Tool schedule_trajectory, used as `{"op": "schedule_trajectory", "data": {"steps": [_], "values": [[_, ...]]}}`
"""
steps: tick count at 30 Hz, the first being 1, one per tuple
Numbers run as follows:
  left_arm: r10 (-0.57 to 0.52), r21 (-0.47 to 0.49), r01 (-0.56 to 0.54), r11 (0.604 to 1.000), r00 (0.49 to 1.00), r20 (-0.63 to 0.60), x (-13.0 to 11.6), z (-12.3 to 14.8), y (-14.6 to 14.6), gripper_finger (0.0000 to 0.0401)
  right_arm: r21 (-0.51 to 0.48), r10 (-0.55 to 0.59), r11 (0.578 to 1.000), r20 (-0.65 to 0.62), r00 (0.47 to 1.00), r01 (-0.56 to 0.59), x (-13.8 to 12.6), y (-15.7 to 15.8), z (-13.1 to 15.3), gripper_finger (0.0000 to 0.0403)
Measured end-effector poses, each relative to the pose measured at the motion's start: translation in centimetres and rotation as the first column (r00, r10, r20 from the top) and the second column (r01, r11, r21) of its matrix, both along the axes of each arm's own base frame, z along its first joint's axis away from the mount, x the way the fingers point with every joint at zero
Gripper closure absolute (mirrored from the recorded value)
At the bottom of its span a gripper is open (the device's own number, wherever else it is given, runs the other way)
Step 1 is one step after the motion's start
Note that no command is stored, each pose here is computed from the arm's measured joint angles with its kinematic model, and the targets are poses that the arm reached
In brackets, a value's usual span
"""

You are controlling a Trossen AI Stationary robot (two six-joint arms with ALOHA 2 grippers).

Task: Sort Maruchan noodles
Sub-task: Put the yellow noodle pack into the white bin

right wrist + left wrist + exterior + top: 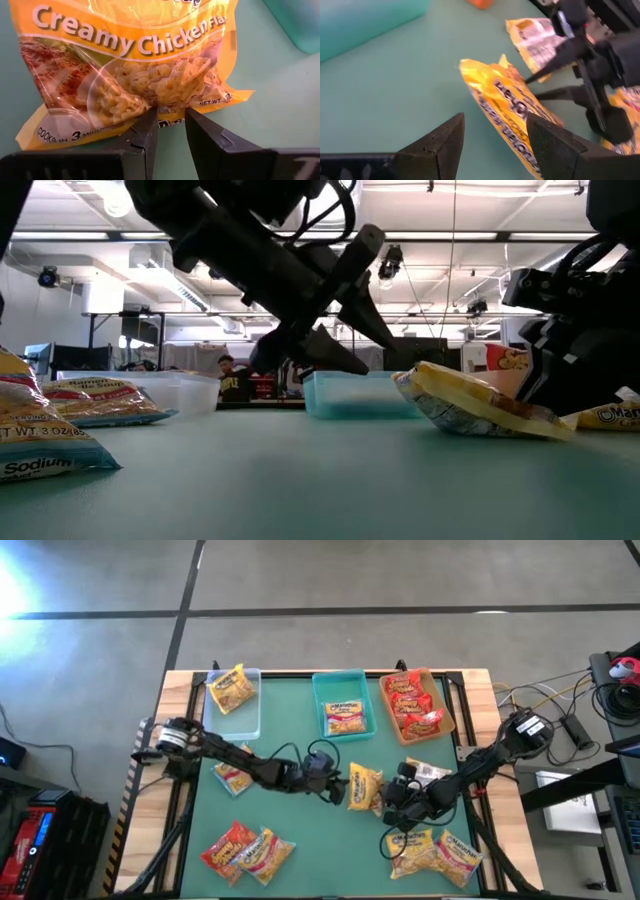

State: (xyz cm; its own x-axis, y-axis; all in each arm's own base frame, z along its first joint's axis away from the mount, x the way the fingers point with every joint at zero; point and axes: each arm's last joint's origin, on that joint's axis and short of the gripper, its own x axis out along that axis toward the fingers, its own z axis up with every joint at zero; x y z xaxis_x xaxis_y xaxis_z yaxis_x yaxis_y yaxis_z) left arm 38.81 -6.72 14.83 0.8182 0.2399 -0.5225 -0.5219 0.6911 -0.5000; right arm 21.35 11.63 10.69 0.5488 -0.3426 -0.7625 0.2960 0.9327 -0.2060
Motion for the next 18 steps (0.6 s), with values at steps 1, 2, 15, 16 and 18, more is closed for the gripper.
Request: {"op": "schedule_trajectory", "data": {"steps": [1, 2, 15, 16, 18], "values": [[0.012, -0.011, -0.012, 1.000, 1.000, 0.000, 0.0, -0.1, 0.1, 0.0204, 0.001, 0.000, 1.000, -0.001, 1.000, 0.000, 0.0, 0.0, 0.0, 0.0310], [0.023, -0.025, -0.023, 0.999, 1.000, 0.001, 0.1, -0.3, 0.2, 0.0204, 0.002, 0.001, 1.000, -0.001, 1.000, -0.001, 0.0, 0.0, 0.0, 0.0310], [-0.139, -0.132, 0.151, 0.980, 0.985, 0.098, 1.6, -1.8, 0.3, 0.0204, -0.017, 0.020, 1.000, -0.011, 1.000, -0.020, 0.0, 0.0, 0.0, 0.0310], [-0.148, -0.127, 0.160, 0.979, 0.984, 0.101, 1.7, -1.7, 0.3, 0.0204, -0.017, 0.020, 1.000, -0.011, 1.000, -0.021, 0.0, 0.0, 0.0, 0.0310], [-0.160, -0.127, 0.173, 0.977, 0.982, 0.100, 1.7, -1.6, 0.3, 0.0204, -0.017, 0.020, 1.000, -0.011, 1.000, -0.021, 0.0, 0.0, 0.0, 0.0310]]}}
